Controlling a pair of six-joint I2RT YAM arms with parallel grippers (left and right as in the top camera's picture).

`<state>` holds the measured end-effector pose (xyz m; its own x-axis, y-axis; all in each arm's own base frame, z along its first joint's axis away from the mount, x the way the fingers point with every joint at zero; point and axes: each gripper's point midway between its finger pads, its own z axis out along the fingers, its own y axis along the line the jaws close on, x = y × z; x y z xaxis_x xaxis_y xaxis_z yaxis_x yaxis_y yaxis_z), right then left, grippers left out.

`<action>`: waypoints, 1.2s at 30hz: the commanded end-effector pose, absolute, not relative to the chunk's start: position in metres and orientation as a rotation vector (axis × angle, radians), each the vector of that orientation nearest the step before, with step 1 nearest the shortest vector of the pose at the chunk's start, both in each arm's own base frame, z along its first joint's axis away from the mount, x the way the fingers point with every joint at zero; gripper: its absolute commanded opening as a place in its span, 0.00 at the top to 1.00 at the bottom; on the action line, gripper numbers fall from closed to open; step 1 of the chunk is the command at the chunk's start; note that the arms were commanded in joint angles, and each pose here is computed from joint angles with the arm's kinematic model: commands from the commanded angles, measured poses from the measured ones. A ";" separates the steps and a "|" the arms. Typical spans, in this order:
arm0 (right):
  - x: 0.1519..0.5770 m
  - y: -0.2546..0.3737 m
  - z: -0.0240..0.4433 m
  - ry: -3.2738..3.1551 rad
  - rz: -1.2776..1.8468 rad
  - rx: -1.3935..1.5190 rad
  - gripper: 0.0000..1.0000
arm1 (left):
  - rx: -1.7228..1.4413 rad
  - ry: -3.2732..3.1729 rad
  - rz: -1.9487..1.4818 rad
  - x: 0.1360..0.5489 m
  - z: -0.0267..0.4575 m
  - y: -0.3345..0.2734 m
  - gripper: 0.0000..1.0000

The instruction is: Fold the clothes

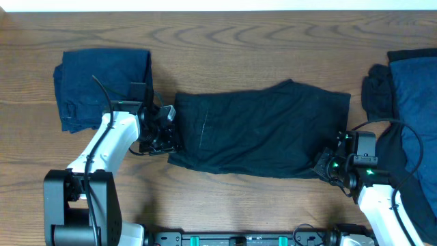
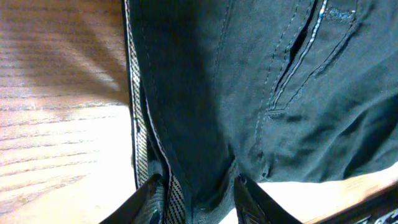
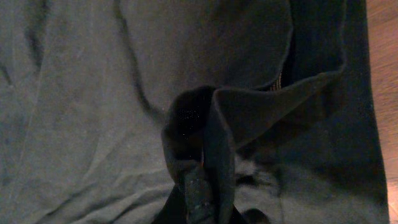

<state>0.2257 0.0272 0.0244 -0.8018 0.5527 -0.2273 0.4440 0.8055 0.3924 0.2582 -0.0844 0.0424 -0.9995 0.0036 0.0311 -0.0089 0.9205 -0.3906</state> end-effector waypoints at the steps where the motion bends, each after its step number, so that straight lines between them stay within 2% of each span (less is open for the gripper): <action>1: 0.231 0.028 0.031 2.643 0.479 0.750 0.99 | 0.014 -3.058 0.633 0.263 0.049 -0.085 0.62; 8: 0.230 0.028 0.030 2.650 0.475 0.738 0.99 | 0.021 -3.035 0.626 0.257 0.048 -0.084 0.62; 9: 0.230 0.028 0.030 2.650 0.475 0.738 0.99 | 0.021 -3.033 0.625 0.256 0.047 -0.084 0.73; 10: 0.230 0.028 0.030 2.650 0.477 0.738 0.99 | 0.022 -3.029 0.625 0.255 0.047 -0.084 0.90; 11: 0.230 0.029 0.030 2.650 0.483 0.737 0.99 | 0.023 -3.024 0.623 0.254 0.047 -0.084 0.94; 17: 0.236 0.039 0.043 2.630 0.569 0.706 0.99 | 0.028 -3.033 0.626 0.258 0.051 -0.084 0.94; 29: 0.287 0.030 0.164 2.446 0.537 0.570 0.99 | 0.073 -3.148 0.668 0.296 0.107 -0.087 0.94; 36: 0.317 0.012 0.208 2.277 0.433 0.550 0.99 | 0.165 -3.276 0.740 0.337 0.145 -0.089 0.94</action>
<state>0.3068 0.0273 0.1903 -0.6947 0.5130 -0.5043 0.2460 0.8281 0.5037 0.3207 -0.0896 0.1235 -0.9872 -0.0893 -0.1324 -0.0260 0.9079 -0.4184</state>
